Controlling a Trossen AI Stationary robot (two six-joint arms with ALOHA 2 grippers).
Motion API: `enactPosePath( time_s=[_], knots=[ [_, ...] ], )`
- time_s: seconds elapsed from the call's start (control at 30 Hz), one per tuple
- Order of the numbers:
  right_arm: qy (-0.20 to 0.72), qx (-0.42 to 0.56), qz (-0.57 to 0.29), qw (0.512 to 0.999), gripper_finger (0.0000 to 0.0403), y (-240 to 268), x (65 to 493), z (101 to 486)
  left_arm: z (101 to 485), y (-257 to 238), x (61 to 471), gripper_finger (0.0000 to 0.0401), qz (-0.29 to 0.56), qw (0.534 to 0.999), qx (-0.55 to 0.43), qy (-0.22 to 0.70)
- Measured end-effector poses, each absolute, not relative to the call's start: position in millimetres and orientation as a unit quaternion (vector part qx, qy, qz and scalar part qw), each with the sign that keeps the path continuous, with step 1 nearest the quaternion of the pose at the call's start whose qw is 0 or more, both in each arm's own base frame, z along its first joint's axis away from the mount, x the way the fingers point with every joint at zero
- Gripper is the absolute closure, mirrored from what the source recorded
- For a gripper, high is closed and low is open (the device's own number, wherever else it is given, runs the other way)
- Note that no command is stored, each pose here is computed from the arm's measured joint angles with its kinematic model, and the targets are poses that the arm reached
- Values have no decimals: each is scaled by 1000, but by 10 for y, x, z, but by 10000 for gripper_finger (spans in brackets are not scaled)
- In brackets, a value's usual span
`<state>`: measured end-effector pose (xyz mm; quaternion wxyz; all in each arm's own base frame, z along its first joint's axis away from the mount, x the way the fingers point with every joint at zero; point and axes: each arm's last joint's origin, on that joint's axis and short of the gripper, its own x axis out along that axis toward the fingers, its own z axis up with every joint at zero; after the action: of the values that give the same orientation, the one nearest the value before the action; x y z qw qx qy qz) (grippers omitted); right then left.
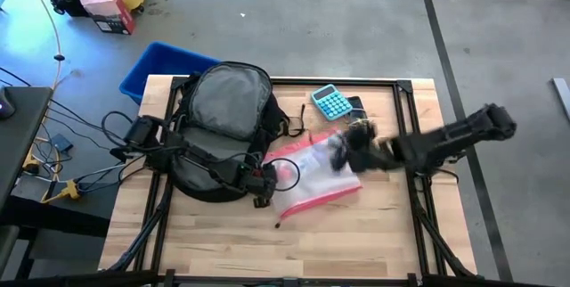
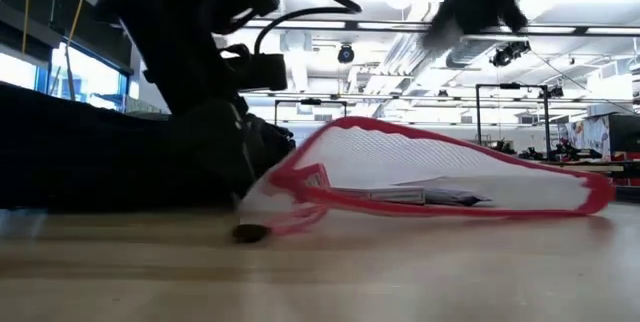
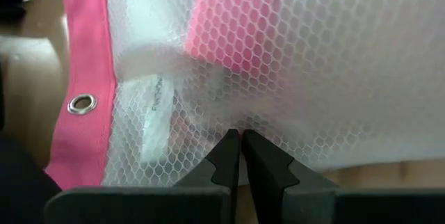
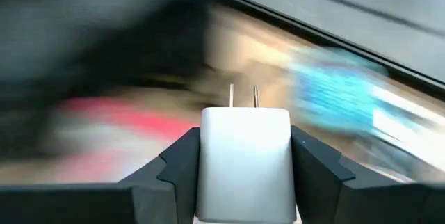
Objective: Unpack backpack
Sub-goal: Remove the white charger adapter in the pink zip bag, then remove the black pen in the pink zip bag
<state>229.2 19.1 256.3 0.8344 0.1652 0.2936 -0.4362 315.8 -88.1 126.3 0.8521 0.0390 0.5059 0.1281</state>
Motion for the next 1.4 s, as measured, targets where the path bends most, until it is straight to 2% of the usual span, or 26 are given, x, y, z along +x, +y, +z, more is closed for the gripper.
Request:
enactPosePath(
  time_s=[0.13,0.23,0.47,0.63,0.77,0.83,1.0,1.13,1.2,1.27,1.4],
  knots=[
    [364,192,-571,710,251,-429,2109,2409,1287,-944,3149,392,117,858,40,499],
    [395,207,-606,659,251,-848,2046,2337,1291,-966,3153,392,111,861,45,494],
    [419,282,-611,609,251,-1647,1957,2058,1301,-969,3162,392,107,863,43,492],
    [459,306,-621,557,251,-1981,1809,1779,1313,-972,3186,392,92,868,51,485],
    [477,311,-623,536,251,-2156,1749,1586,1328,-955,3223,392,80,875,56,474],
    [484,308,-620,535,230,-2221,1737,1509,1336,-937,3241,392,78,878,59,469],
    [491,273,-634,532,139,-2324,1682,1475,1344,-865,3271,392,79,878,69,467],
    [469,218,-656,550,116,-2257,1706,1704,1349,-790,3293,392,88,878,63,466],
    [448,200,-643,588,116,-2129,1824,1835,1350,-752,3303,392,91,878,59,467],
    [431,165,-608,646,120,-1883,2017,1934,1350,-718,3311,392,91,877,57,468],
    [401,98,-488,769,129,-1057,2456,1998,1348,-681,3320,392,87,876,49,471]
  ],
)
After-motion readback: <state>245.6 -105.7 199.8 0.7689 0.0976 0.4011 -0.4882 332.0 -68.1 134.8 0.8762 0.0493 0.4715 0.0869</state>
